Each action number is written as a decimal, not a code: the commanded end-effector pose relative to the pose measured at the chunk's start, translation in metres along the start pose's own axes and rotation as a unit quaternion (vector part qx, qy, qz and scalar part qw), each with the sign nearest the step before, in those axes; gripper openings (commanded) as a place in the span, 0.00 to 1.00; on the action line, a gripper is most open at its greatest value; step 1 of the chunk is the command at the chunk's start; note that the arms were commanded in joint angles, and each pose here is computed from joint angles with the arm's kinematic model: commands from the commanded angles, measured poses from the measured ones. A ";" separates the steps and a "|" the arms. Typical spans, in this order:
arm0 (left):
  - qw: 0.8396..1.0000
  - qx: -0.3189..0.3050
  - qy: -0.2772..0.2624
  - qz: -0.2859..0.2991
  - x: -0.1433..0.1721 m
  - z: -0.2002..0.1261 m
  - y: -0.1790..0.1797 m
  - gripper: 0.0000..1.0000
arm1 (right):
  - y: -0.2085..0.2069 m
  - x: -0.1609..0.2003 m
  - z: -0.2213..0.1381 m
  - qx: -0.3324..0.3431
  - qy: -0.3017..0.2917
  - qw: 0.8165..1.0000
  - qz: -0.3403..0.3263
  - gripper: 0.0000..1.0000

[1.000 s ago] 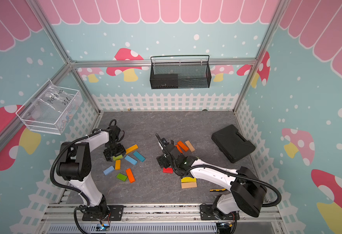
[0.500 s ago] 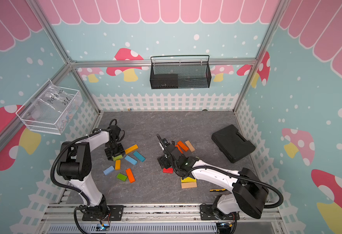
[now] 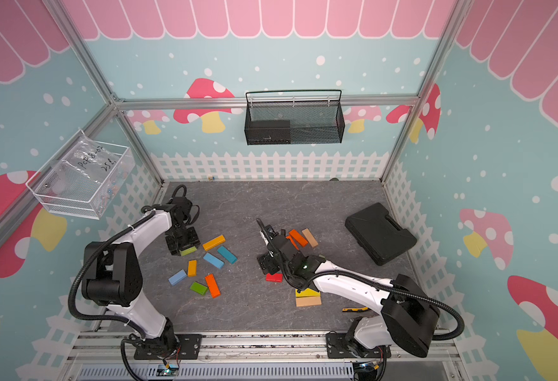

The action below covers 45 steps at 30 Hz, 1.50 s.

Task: Assemble a giraffe with building blocks
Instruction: Pick up the building block from the center of the board, then place the building block at the center of the board.

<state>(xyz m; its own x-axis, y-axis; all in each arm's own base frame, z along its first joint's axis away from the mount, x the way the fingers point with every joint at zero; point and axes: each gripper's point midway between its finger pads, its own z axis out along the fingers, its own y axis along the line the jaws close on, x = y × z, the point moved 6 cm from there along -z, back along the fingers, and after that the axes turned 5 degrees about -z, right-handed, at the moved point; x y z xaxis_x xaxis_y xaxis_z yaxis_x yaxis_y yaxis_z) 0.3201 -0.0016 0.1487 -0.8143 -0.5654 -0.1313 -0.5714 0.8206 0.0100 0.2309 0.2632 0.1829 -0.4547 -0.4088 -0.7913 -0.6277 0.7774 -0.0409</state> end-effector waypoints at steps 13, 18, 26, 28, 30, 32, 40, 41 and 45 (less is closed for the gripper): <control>0.971 0.046 -0.043 0.231 0.028 -0.052 -0.194 0.58 | -0.005 -0.007 -0.010 0.024 -0.002 1.000 0.001 0.87; 0.969 0.024 -0.032 0.243 0.027 -0.025 -0.217 0.58 | -0.006 -0.005 -0.012 0.025 -0.003 1.000 0.004 0.87; 0.971 -0.026 -0.003 0.238 0.017 0.036 -0.218 0.59 | -0.005 -0.002 -0.006 0.025 0.008 1.000 0.001 0.88; 0.972 -0.026 0.007 0.231 0.014 0.046 -0.217 0.59 | -0.004 -0.002 -0.005 0.025 0.007 1.000 0.001 0.88; 0.974 -0.028 0.011 0.225 0.009 0.053 -0.215 0.59 | -0.004 -0.001 -0.004 0.025 0.011 1.000 0.000 0.88; 0.974 -0.032 0.015 0.224 0.009 0.057 -0.213 0.59 | -0.004 0.000 -0.003 0.026 0.012 1.000 0.000 0.88; 0.975 -0.046 0.023 0.216 0.002 0.068 -0.201 0.62 | -0.003 -0.001 0.002 0.024 0.016 1.000 0.001 0.88; 0.975 -0.047 0.025 0.216 0.003 0.069 -0.201 0.63 | -0.002 -0.002 0.002 0.024 0.016 1.000 0.002 0.88; 0.975 -0.051 0.029 0.213 0.004 0.070 -0.196 0.69 | -0.002 -0.004 0.002 0.025 0.014 1.000 0.003 0.88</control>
<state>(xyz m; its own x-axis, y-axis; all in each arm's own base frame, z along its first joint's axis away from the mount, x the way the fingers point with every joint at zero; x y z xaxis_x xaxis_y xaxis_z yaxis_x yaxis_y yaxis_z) 0.4409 -0.1668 0.0824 -0.9818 -0.1819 -0.0545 -0.1873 0.9749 0.1205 0.2330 0.2585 0.1759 -0.4810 -0.4336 -0.7620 -0.6002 0.7964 -0.0743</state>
